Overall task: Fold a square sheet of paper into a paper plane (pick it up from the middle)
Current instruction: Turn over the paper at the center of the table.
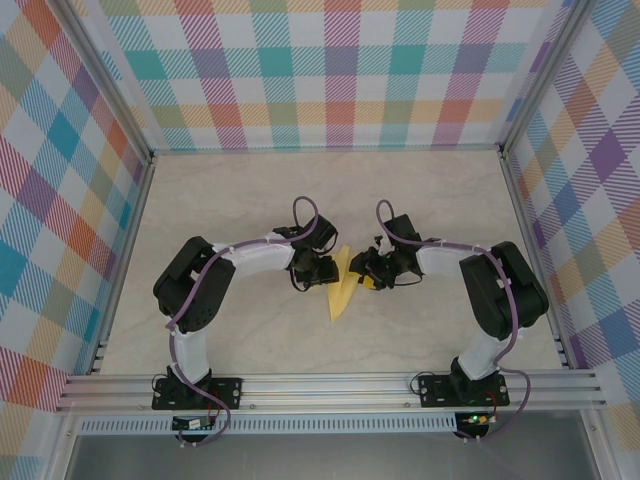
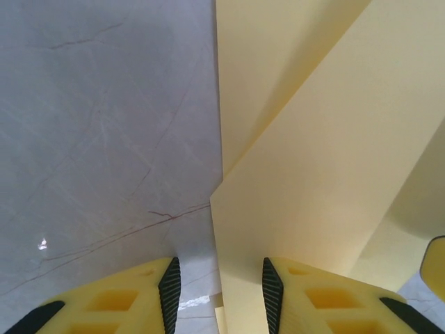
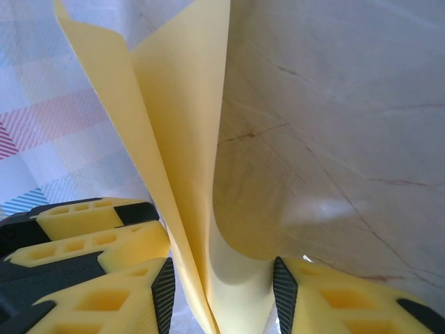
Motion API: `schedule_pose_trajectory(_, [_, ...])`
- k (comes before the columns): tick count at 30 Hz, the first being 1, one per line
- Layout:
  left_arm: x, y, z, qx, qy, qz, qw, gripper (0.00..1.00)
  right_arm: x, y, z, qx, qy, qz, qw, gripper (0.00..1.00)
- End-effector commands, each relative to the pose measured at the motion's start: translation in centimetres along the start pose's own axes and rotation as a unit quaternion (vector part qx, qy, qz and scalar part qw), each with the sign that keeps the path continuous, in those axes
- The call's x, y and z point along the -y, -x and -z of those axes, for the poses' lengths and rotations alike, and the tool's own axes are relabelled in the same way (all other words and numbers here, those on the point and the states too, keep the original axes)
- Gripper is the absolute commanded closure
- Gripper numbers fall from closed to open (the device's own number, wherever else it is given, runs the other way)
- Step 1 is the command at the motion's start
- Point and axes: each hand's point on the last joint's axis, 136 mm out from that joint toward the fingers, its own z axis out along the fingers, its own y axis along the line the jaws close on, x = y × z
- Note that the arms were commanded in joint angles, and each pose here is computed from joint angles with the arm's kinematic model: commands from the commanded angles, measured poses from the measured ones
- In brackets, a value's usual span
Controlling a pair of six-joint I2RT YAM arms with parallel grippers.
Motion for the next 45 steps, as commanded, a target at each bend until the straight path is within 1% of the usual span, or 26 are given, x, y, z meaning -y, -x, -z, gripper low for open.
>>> schedule_pose_trajectory(1, [-0.4,-1.2,-0.5,-0.013,0.011,-0.005,1.000,0.62,-2.0,0.8,0.1,0.007,0.024,0.017,1.000,0.53])
schedule_pose_trajectory(4, [-0.6,-1.3,-0.4,-0.011,0.012,-0.003,1.000,0.63,-2.2,1.4,0.1,0.014,0.022,0.019,0.999,0.50])
schedule_pose_trajectory(6, [-0.9,-1.4,-0.4,-0.009,0.016,0.000,1.000,0.63,-2.9,1.7,0.0,0.013,0.032,0.030,0.999,0.49])
schedule_pose_trajectory(13, [-1.3,-1.6,-0.3,-0.004,0.017,0.007,1.000,0.63,-3.7,2.8,-0.6,0.007,0.029,0.048,0.998,0.46])
schedule_pose_trajectory(16, [-1.2,-1.5,-0.1,0.000,0.015,0.008,1.000,0.63,-4.2,2.5,-0.8,-0.004,0.046,0.054,0.997,0.46])
schedule_pose_trajectory(20, [-1.4,-1.4,0.0,0.007,0.017,0.012,1.000,0.63,-3.4,1.6,-0.9,-0.014,0.044,0.056,0.997,0.46])
schedule_pose_trajectory(28, [-1.6,-1.5,0.1,0.011,0.017,0.019,1.000,0.63,-2.6,-0.5,-0.4,-0.031,0.065,0.060,0.996,0.48])
schedule_pose_trajectory(32, [-1.7,-1.6,0.1,0.010,0.017,0.022,1.000,0.63,-2.4,-1.1,0.0,-0.027,0.073,0.060,0.995,0.49])
schedule_pose_trajectory(35, [-1.8,-1.6,0.1,0.011,0.020,0.022,1.000,0.63,-3.0,-1.3,0.2,-0.026,0.091,0.054,0.994,0.52])
schedule_pose_trajectory(37, [-1.8,-1.7,0.1,0.011,0.019,0.022,1.000,0.63,-3.3,-1.4,0.4,-0.020,0.098,0.049,0.994,0.50])
schedule_pose_trajectory(39, [-1.9,-1.7,0.1,0.013,0.019,0.022,0.999,0.63,-3.2,-1.2,0.4,-0.012,0.088,0.045,0.995,0.49])
schedule_pose_trajectory(45, [-2.0,-1.7,0.4,0.015,0.017,0.023,0.999,0.65,-3.2,-0.5,-0.5,-0.001,0.082,0.034,0.996,0.51])
